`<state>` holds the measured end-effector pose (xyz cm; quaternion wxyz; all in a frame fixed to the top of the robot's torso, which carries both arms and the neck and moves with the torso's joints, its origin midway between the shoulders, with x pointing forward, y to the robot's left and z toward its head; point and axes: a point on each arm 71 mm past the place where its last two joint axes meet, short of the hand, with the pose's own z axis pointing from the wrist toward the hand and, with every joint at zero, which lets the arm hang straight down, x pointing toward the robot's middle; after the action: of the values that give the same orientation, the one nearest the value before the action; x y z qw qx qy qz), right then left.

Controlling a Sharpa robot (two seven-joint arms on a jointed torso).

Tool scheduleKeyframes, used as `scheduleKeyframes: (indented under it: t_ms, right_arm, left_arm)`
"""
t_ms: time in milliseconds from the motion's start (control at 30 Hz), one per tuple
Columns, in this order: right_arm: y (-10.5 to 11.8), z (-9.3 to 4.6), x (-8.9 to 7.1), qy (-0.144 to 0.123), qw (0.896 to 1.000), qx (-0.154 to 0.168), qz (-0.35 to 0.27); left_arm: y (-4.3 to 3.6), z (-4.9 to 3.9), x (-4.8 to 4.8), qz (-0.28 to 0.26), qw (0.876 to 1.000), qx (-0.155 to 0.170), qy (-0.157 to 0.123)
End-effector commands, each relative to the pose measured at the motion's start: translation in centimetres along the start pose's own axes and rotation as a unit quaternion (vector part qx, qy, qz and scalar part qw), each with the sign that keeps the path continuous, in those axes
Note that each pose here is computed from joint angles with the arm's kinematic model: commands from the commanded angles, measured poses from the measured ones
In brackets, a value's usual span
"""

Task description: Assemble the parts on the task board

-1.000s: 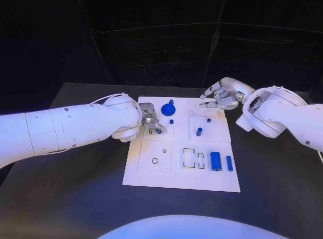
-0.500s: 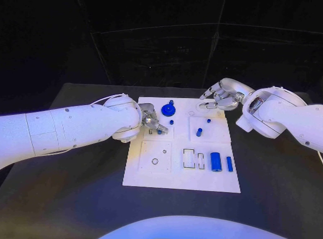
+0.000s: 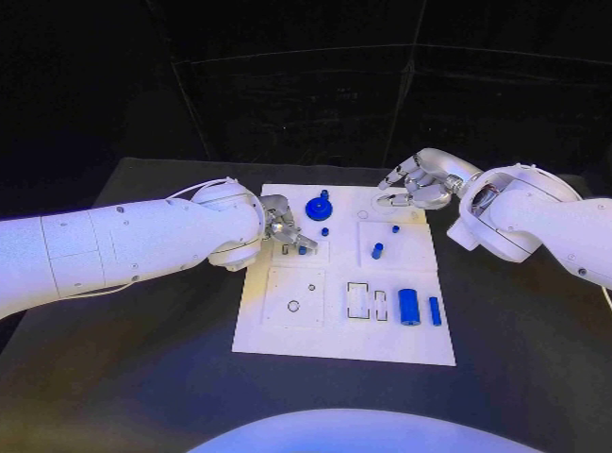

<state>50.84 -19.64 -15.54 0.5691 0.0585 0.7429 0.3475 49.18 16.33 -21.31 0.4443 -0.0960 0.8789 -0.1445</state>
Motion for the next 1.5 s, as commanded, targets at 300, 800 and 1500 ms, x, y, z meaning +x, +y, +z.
scheduleKeyframes:
  t_ms: [300, 800, 1500]
  right_arm:
    - [-0.4, 0.1, -0.4, -0.005, 1.0, 0.0, -0.006]
    - [-0.2, 0.3, -0.3, -0.006, 1.0, -0.002, -0.006]
    - [0.0, 0.4, -0.2, -0.005, 1.0, -0.005, -0.005]
  left_arm:
    - [-0.69, -1.75, -3.93, -0.023, 0.999, 0.033, 0.007]
    - [0.48, 1.09, -8.89, -0.002, 1.0, -0.02, 0.0]
    - [1.66, 3.76, -8.16, 0.047, 0.996, -0.066, 0.027]
